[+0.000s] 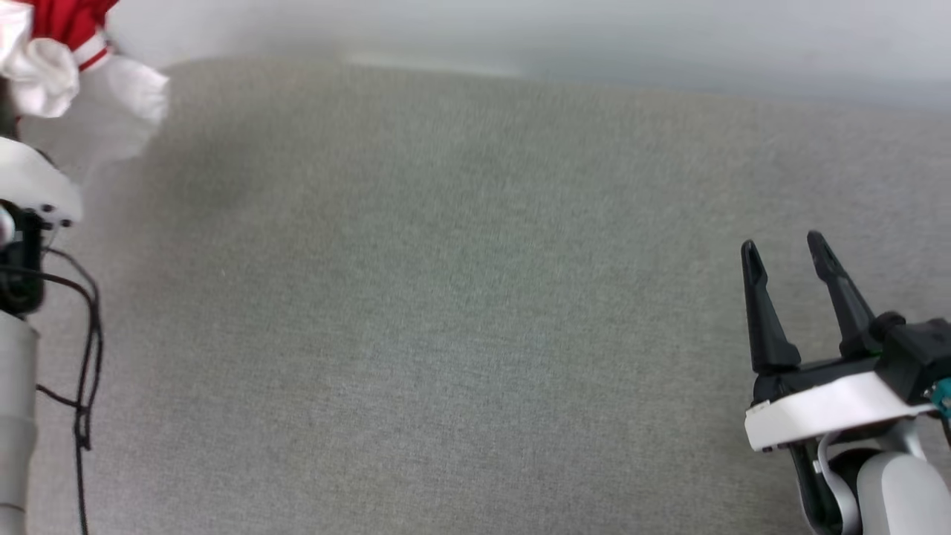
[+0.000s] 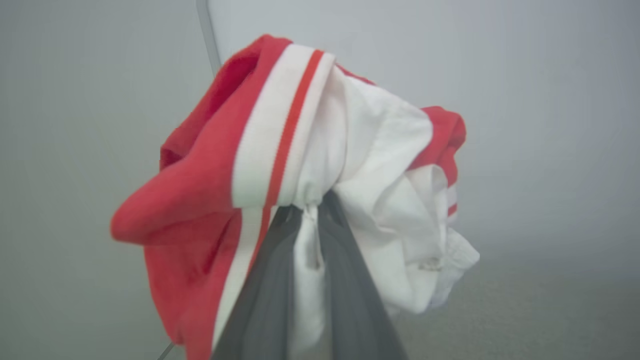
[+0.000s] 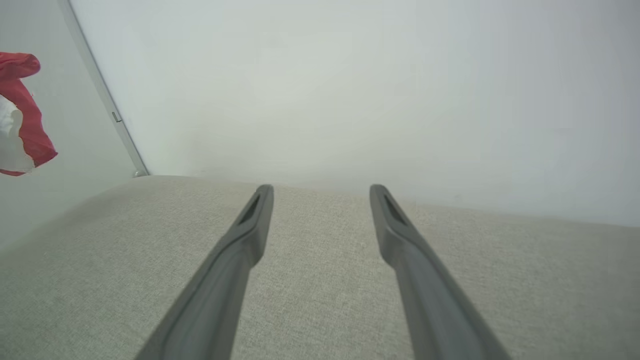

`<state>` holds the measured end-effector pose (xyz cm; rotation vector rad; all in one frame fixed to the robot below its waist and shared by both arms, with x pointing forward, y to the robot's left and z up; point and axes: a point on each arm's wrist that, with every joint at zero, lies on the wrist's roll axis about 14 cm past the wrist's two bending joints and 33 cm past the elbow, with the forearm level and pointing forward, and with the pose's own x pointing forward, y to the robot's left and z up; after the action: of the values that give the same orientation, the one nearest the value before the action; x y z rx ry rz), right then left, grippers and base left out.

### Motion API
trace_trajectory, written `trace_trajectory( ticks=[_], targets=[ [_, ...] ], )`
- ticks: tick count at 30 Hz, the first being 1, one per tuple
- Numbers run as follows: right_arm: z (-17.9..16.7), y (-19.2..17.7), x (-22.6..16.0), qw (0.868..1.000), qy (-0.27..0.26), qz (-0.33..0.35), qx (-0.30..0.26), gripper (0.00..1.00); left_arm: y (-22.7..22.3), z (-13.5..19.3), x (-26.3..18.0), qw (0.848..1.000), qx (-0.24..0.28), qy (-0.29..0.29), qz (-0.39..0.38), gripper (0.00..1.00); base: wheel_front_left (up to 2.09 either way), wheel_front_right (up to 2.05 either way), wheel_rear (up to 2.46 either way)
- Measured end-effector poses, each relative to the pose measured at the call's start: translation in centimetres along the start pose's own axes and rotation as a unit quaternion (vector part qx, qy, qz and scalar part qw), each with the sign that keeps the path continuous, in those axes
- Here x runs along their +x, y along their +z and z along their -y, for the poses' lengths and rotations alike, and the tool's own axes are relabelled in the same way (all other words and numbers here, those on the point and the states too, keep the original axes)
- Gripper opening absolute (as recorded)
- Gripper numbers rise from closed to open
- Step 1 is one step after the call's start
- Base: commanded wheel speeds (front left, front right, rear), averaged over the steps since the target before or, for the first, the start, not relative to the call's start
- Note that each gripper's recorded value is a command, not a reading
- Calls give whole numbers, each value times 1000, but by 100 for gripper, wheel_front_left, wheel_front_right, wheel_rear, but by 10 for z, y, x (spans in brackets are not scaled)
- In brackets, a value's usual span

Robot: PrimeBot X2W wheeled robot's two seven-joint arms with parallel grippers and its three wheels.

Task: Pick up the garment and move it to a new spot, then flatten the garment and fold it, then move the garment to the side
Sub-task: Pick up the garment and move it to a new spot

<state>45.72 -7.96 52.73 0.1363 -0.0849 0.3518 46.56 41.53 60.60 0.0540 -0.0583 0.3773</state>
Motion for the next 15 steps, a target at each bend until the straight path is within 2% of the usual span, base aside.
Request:
trace_trajectory(
  ticks=[6, 15],
  targets=[
    [4, 25, -23, 1000, -19, 21, -9, 100, 42, 37, -18, 995, -26, -38, 92, 0, 0, 0, 0],
    [31, 46, -73, 996, -77, 31, -24, 100, 56, 137, -56, 976, -85, -149, 135, 0, 0, 0, 0]
  ],
)
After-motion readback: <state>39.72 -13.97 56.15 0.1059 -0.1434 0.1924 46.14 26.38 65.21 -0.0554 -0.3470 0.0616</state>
